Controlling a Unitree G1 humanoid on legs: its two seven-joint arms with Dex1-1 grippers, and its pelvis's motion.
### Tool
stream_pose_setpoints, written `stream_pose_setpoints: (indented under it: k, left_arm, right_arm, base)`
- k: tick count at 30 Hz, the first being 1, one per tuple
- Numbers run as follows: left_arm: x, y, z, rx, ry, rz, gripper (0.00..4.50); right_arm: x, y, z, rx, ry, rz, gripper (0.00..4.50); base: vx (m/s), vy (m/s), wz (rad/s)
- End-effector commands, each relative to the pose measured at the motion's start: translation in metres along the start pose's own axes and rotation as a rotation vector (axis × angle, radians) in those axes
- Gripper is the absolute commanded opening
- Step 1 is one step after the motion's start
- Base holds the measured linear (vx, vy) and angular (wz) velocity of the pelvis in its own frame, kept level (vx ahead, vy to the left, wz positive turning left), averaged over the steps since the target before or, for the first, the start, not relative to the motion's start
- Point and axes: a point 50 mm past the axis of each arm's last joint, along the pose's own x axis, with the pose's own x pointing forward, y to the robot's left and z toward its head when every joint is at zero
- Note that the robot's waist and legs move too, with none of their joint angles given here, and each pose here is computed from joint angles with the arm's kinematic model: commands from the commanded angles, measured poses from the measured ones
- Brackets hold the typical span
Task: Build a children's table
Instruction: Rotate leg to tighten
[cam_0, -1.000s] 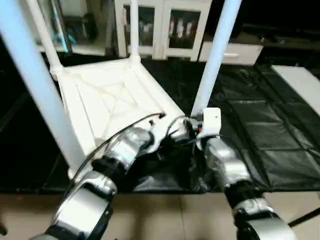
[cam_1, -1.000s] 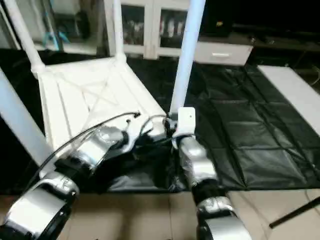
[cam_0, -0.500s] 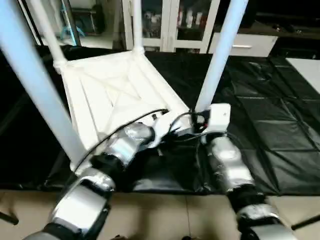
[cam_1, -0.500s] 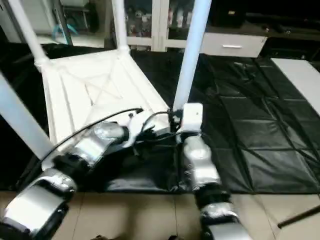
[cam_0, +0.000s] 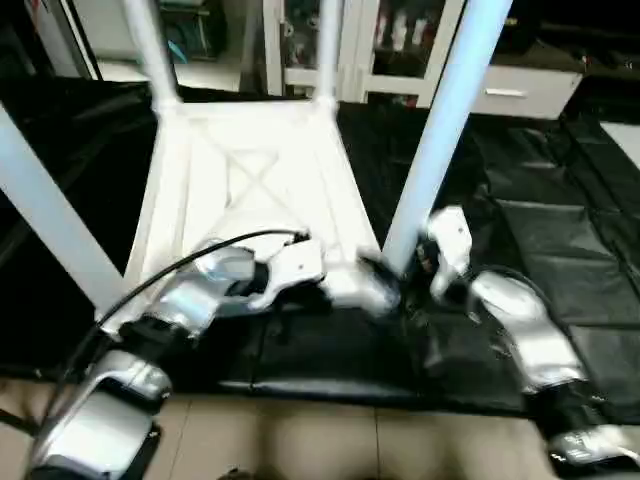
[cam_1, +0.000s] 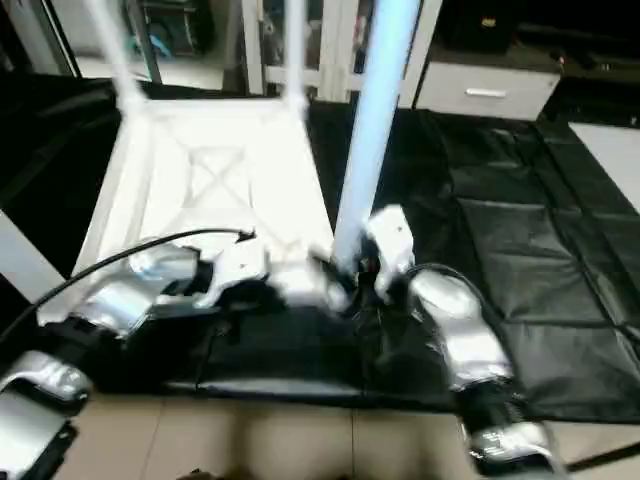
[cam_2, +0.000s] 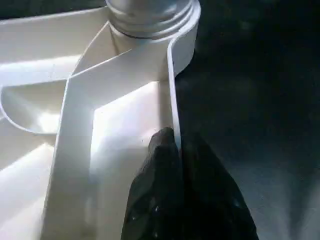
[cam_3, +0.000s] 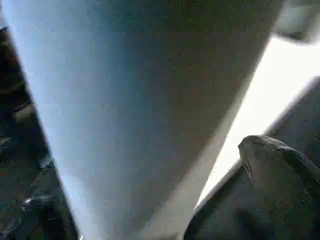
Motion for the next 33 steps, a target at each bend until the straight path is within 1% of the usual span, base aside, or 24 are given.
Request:
stream_pose_setpoints:
  k: [1,2,3,5,7,9,12,13,16,18,22,25,27,29,31,33]
  left_arm:
    - [0.024,-0.033,-0.017,-0.029,0.096,-0.281,0.00]
    - [0.023,-0.036,-0.016,-0.030,0.098,-0.312,0.00]
    - [0.023,-0.036,-0.016,-0.030,0.098,-0.312,0.00]
    - [0.018,-0.042,-0.015,-0.032,0.123,-0.388,0.00]
    - [0.017,-0.043,-0.015,-0.030,0.129,-0.396,0.00]
    - [0.016,-0.045,-0.014,-0.032,0.149,-0.434,0.00]
    - [0.015,-0.046,-0.014,-0.033,0.153,-0.446,0.00]
    - [0.014,-0.047,-0.013,-0.035,0.155,-0.448,0.00]
    - [0.013,-0.046,-0.014,-0.036,0.160,-0.431,0.00]
    - [0.012,-0.045,-0.014,-0.039,0.165,-0.415,0.00]
    - [0.011,-0.042,-0.012,-0.040,0.164,-0.391,0.00]
    - [0.011,-0.042,-0.015,-0.045,0.173,-0.376,0.00]
    - [0.011,-0.042,-0.015,-0.045,0.173,-0.370,0.00]
    - [0.012,-0.041,-0.014,-0.045,0.171,-0.365,0.00]
    - [0.012,-0.041,-0.014,-0.044,0.171,-0.365,0.00]
    - [0.012,-0.041,-0.014,-0.044,0.172,-0.364,0.00]
  right_arm:
    - [-0.009,-0.002,-0.005,0.020,0.055,0.043,4.48]
    - [-0.010,0.000,-0.005,0.037,0.065,0.083,4.48]
    - [-0.010,0.000,-0.005,0.037,0.065,0.083,4.48]
    - [-0.017,0.009,-0.006,0.055,0.120,0.230,4.48]
    - [-0.019,0.011,-0.006,0.055,0.132,0.257,4.48]
    - [-0.024,0.015,-0.009,0.035,0.176,0.309,4.48]
    - [-0.026,0.017,-0.010,0.031,0.191,0.332,4.48]
    - [-0.028,0.018,-0.012,0.032,0.206,0.351,4.22]
    - [-0.030,0.021,-0.013,0.040,0.216,0.381,4.10]
    - [-0.031,0.021,-0.012,0.045,0.216,0.399,3.86]
    - [-0.035,0.023,-0.012,0.059,0.232,0.449,3.58]
    - [-0.034,0.023,-0.014,0.066,0.236,0.453,3.30]
    - [-0.034,0.022,-0.014,0.068,0.232,0.451,3.25]
    - [-0.033,0.022,-0.013,0.066,0.226,0.451,2.98]
    - [-0.032,0.021,-0.012,0.059,0.222,0.450,2.86]
    - [-0.032,0.020,-0.012,0.056,0.219,0.447,2.64]
  base:
    - [0.000,0.000,0.00]
    - [0.000,0.000,0.00]
    - [0.000,0.000,0.00]
    - [0.000,0.000,0.00]
    - [0.000,0.000,0.00]
    - [0.000,0.000,0.00]
    - [0.000,0.000,0.00]
    - [0.000,0.000,0.00]
    - [0.000,0.000,0.00]
    - [0.000,0.000,0.00]
    - [0.000,0.000,0.00]
    - [0.000,0.000,0.00]
    - [0.000,0.000,0.00]
    - [0.000,0.000,0.00]
    - [0.000,0.000,0.00]
    - [0.000,0.000,0.00]
